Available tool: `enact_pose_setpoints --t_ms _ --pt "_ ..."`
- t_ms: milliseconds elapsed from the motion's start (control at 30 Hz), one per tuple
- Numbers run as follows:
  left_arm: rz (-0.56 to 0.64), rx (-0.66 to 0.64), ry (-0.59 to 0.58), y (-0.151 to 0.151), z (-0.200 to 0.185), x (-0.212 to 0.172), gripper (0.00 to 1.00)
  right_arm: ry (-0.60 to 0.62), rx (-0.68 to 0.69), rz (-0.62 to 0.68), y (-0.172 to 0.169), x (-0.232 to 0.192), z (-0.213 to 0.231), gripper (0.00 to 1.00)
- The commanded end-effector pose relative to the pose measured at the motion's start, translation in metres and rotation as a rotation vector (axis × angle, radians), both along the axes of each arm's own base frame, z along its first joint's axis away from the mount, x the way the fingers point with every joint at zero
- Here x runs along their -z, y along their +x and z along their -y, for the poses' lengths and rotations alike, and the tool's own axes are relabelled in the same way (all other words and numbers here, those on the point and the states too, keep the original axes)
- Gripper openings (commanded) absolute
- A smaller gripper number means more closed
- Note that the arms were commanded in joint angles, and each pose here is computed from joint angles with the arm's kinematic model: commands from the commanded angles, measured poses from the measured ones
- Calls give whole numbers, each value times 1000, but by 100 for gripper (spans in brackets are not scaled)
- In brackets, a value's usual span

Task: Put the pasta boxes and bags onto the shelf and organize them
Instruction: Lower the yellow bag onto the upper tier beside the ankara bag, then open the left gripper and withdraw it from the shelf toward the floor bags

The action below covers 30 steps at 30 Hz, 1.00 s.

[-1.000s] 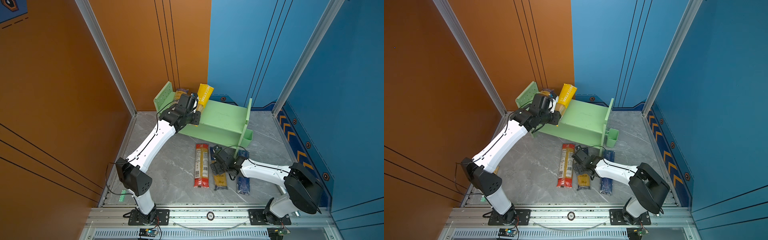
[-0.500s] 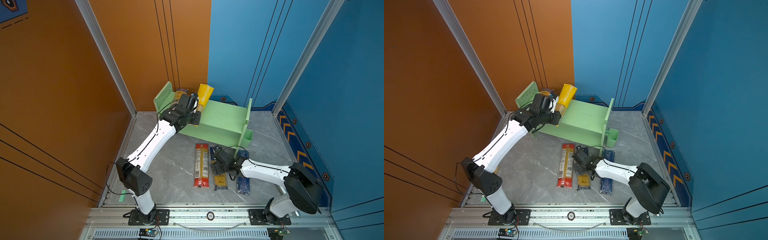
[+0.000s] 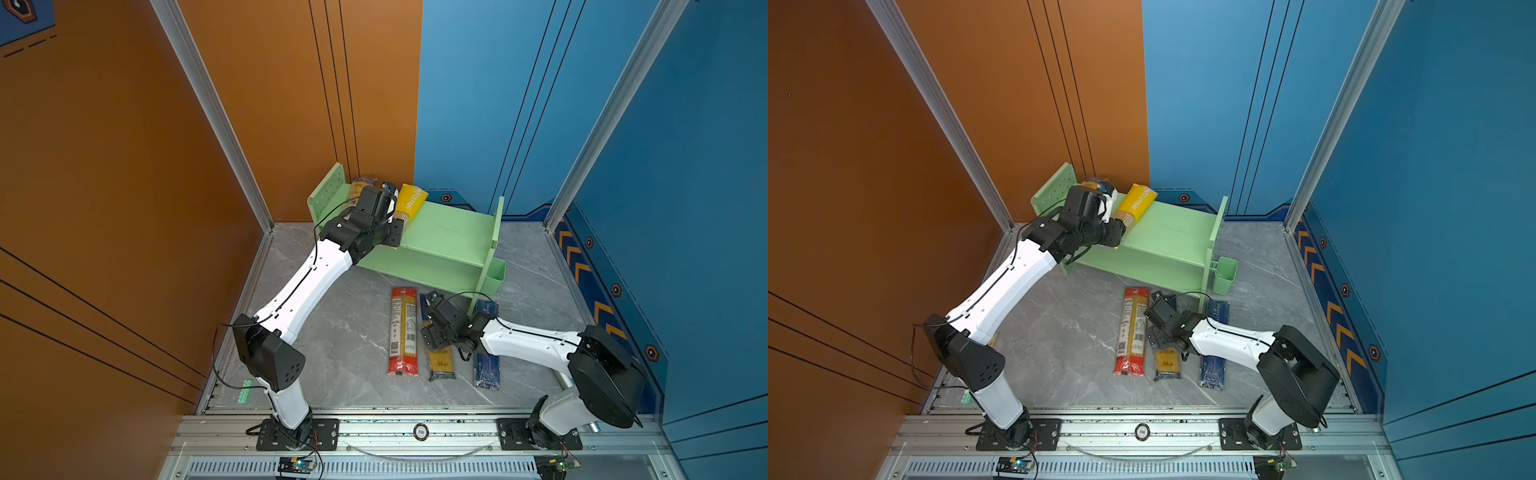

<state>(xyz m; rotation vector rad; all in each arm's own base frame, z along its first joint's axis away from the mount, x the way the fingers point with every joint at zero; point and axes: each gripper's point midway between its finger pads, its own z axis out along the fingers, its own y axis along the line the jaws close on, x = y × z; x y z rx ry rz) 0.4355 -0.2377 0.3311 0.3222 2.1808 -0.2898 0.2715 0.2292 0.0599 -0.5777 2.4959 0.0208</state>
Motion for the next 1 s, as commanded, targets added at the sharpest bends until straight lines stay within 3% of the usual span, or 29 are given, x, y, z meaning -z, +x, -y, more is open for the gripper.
enact_pose_setpoints --t_ms 0,367,533,967 --pt "81 -6 -63 5 2 -28 55 13 21 7 1 -2 3 100" --pt "98 7 -67 -7 -5 -38 65 1 -8 -5 2 -6 0 100" --pt "123 49 -85 -18 -5 -53 75 -3 -17 -13 4 -9 -3 100" --pt "203 120 -153 -56 -9 -85 83 -19 -43 -28 6 -15 -4 100"
